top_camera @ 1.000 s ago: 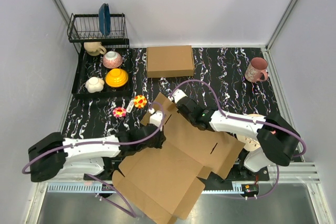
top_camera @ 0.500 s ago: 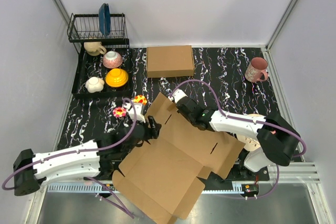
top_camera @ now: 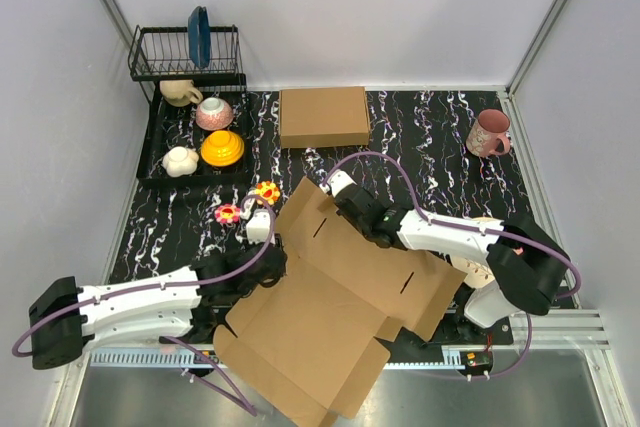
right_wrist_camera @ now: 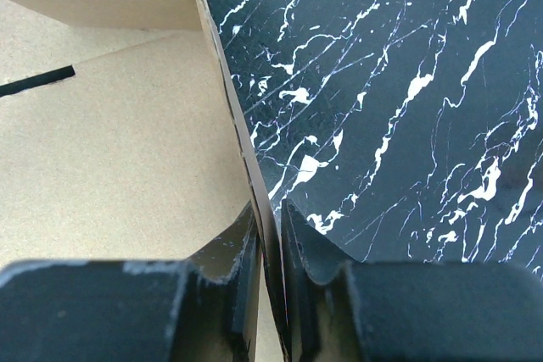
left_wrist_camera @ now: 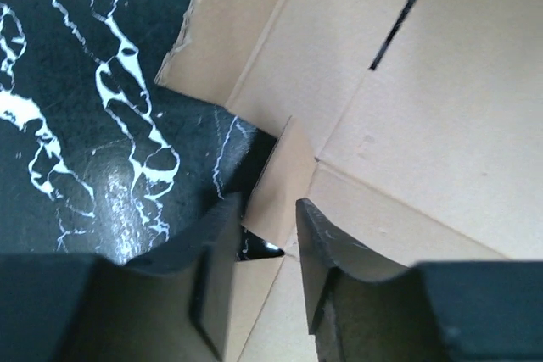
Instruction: Fold the paper box
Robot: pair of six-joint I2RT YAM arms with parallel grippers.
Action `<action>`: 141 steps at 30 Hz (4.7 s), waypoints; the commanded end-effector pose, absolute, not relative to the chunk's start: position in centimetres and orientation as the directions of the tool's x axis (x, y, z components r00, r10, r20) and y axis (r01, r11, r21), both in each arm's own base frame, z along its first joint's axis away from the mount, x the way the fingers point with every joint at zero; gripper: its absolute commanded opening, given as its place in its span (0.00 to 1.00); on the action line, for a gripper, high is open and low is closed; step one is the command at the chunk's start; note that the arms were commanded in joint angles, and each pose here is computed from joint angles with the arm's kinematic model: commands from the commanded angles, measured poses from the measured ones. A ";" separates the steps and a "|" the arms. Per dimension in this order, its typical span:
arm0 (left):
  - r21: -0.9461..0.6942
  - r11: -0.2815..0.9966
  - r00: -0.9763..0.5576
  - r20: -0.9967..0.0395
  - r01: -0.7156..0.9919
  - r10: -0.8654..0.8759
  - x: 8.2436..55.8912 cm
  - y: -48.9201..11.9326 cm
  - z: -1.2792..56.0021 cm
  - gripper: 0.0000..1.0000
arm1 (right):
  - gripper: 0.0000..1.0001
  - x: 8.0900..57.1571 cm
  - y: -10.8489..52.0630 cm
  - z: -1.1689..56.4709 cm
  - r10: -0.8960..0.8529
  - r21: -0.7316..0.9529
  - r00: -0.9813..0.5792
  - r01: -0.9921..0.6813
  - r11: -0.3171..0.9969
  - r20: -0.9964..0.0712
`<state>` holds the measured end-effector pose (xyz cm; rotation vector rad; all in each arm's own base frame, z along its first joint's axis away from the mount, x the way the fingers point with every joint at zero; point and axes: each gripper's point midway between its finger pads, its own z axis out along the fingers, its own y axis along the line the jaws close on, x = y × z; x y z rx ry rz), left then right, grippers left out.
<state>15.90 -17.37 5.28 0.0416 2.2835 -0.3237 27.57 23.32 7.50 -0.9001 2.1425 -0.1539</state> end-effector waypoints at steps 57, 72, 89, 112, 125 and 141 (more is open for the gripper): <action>-0.319 0.911 -0.528 -0.837 0.260 -0.142 30.8 -21.3 16.8 0.75 | 0.20 28.2 24.8 12.2 -0.649 -0.384 -0.367 -0.577 0.721 -0.666; -0.367 0.898 -0.491 -0.845 0.242 -0.213 31.3 -21.5 16.1 0.54 | 0.12 31.2 22.8 18.2 -0.734 -0.605 -0.246 -0.434 0.667 -0.633; -0.481 0.866 -0.269 -0.859 0.135 -0.435 31.8 -18.1 19.6 0.63 | 0.05 31.7 25.3 24.1 -0.929 -0.908 0.069 -0.247 0.338 -0.364; -0.580 0.801 -0.153 -0.813 0.148 -0.561 29.0 -16.2 19.0 0.63 | 0.06 27.3 25.1 17.5 -0.942 -0.895 0.018 -0.316 0.314 -0.336; -0.532 0.806 -0.146 -0.847 0.261 -0.511 30.0 -19.4 17.9 0.60 | 0.06 26.8 24.8 18.1 -0.919 -0.869 0.023 -0.335 0.363 -0.393; -0.506 0.767 -0.142 -0.858 0.395 -0.493 29.6 -22.2 19.3 0.18 | 0.06 26.5 25.2 17.1 -0.943 -0.899 0.030 -0.312 0.306 -0.331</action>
